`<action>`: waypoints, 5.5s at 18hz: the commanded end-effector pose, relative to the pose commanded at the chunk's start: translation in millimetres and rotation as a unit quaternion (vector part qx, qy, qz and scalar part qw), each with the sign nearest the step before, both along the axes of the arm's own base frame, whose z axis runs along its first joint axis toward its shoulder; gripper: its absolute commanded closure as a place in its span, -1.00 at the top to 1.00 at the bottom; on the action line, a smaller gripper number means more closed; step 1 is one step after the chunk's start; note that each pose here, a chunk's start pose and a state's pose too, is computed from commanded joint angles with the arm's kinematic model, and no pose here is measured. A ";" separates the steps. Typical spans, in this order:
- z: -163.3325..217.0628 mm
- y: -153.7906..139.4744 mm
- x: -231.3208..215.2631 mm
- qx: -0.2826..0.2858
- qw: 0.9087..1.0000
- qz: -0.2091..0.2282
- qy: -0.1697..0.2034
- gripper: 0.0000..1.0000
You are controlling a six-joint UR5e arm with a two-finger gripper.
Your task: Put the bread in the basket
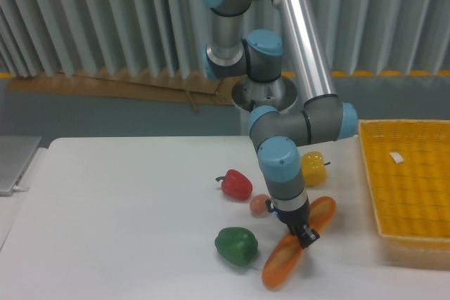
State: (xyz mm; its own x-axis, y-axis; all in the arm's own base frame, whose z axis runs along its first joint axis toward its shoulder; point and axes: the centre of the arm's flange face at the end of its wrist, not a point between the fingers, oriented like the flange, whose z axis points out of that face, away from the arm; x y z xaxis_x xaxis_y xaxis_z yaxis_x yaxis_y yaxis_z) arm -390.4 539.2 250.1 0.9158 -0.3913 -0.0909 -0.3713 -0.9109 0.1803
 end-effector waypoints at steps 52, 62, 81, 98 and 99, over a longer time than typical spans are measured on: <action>10.8 7.2 24.9 0.056 0.995 0.077 -0.030 1.00; -5.3 6.8 24.7 0.036 0.996 0.077 -0.025 1.00; 3.1 4.1 26.2 0.038 0.997 0.064 -0.024 -0.33; 82.1 -37.0 35.2 0.045 0.995 0.081 -0.023 -0.43; 87.6 -40.7 36.2 0.044 0.996 0.076 -0.028 -0.43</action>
State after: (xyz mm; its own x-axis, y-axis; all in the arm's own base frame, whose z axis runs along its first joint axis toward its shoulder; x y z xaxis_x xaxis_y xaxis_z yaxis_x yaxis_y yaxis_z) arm -354.2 498.5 337.7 0.9683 -0.2410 -0.0653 -0.2357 -0.9686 0.0794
